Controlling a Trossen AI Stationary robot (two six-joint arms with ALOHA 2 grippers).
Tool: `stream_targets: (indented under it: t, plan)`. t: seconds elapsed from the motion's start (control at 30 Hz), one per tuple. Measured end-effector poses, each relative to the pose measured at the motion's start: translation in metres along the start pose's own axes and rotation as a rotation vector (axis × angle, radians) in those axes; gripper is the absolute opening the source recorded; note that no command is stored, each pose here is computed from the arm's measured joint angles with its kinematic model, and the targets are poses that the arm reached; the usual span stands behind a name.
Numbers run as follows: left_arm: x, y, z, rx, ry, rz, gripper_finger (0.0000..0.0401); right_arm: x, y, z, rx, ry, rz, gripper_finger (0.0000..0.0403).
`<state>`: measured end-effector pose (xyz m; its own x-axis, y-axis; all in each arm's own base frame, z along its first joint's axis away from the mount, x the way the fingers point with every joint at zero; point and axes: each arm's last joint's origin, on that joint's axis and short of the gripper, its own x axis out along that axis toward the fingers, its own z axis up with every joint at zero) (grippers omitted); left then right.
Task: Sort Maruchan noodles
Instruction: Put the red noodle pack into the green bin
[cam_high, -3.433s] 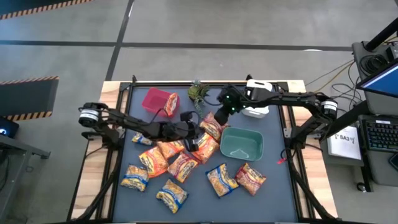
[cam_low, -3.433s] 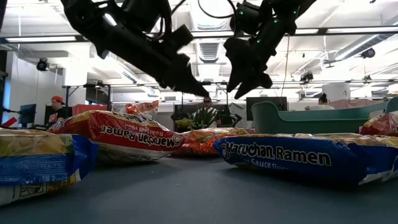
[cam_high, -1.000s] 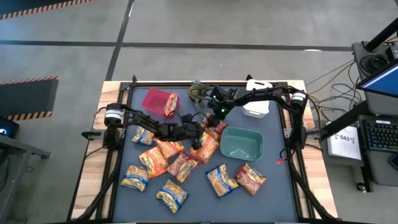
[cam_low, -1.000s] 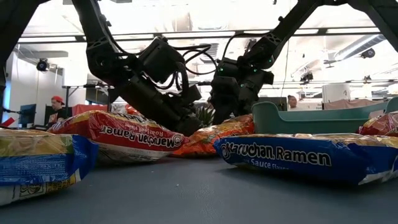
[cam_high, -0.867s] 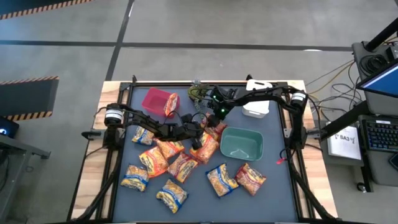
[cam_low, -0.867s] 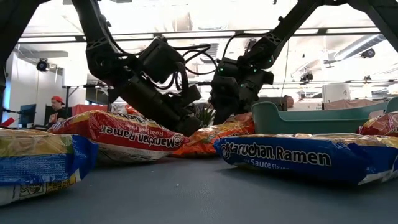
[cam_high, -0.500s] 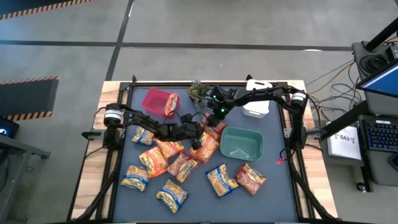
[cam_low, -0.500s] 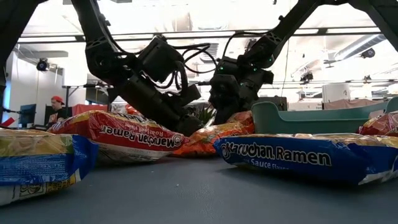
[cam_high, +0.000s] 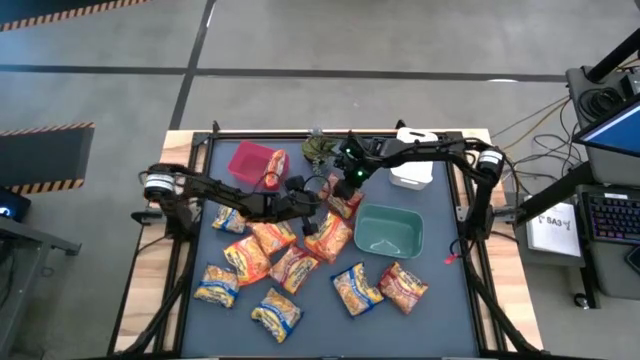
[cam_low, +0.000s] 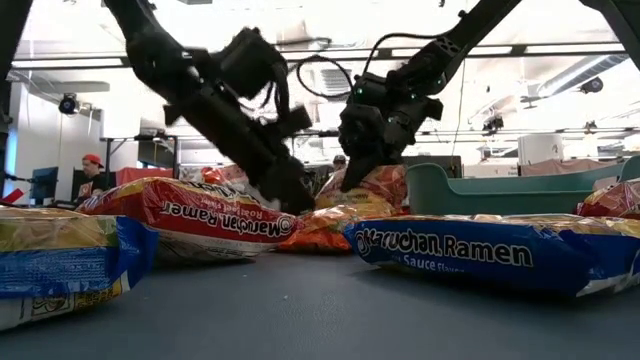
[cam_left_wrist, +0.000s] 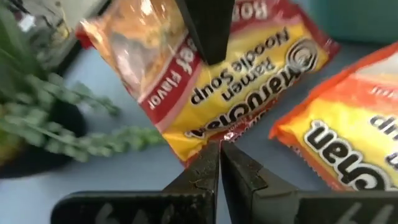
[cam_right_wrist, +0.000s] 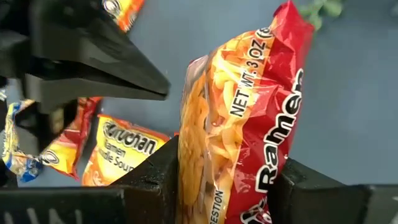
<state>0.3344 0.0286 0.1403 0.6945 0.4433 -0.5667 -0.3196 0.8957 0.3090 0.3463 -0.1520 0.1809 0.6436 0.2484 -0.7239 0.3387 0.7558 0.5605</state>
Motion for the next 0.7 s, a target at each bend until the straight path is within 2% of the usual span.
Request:
stream_targets:
  t: [0.4, 0.57, 0.7]
  plan:
    - [-0.100, 0.048, 0.055, 0.158, -0.239, 0.047, 0.0000, -0.066, 0.039, 0.008, -0.083, -0.208, -0.073, 0.0141]
    - [-0.136, 0.065, 0.058, 0.143, -0.330, 0.065, 0.0000, -0.102, 0.056, 0.003, -0.096, -0.301, -0.145, 0.0141]
    - [-0.156, 0.073, 0.053, 0.121, -0.350, 0.067, 0.0000, -0.130, 0.065, -0.007, -0.048, -0.366, -0.277, 0.0141]
